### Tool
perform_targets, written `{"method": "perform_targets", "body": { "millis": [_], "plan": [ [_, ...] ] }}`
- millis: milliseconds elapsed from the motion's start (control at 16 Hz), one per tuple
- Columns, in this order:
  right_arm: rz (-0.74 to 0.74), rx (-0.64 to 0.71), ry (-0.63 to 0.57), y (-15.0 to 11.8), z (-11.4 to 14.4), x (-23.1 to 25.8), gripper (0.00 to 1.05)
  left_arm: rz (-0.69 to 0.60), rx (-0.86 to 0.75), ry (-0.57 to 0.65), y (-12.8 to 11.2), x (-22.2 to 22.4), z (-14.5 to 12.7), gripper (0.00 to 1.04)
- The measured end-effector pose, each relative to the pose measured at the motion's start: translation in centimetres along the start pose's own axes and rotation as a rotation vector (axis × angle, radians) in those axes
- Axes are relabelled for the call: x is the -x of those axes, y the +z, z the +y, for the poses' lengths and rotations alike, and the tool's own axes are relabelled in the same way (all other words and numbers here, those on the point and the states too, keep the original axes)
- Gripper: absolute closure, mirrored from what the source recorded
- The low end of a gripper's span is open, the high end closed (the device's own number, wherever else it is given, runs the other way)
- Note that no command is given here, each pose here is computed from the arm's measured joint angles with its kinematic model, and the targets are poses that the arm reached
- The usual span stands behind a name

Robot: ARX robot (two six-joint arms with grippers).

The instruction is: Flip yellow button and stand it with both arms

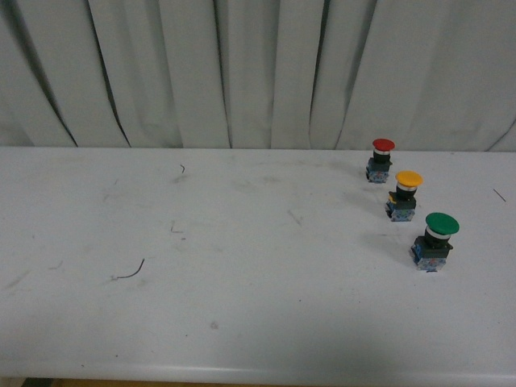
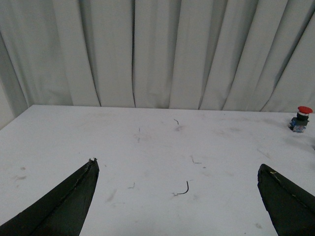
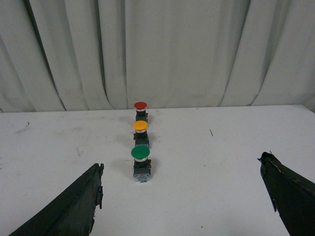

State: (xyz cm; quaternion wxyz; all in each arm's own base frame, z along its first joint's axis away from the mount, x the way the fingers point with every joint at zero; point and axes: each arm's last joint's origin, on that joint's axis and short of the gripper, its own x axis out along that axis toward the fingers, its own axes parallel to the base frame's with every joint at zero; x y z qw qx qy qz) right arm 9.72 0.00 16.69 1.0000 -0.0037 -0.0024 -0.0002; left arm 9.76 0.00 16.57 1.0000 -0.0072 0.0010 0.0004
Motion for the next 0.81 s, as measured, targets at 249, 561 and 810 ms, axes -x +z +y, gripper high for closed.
{"method": "perform_targets", "body": {
  "millis": [249,561,810],
  "plan": [
    [0.0,0.0,0.0,0.0,0.0,0.0,0.06,0.0,0.0,0.0,0.0,0.0,0.0,0.07],
    [0.0,0.0,0.0,0.0,0.0,0.0,0.06,0.0,0.0,0.0,0.0,0.0,0.0,0.07],
    [0.0,0.0,0.0,0.0,0.0,0.0,0.06,0.0,0.0,0.0,0.0,0.0,0.0,0.07]
  ]
}}
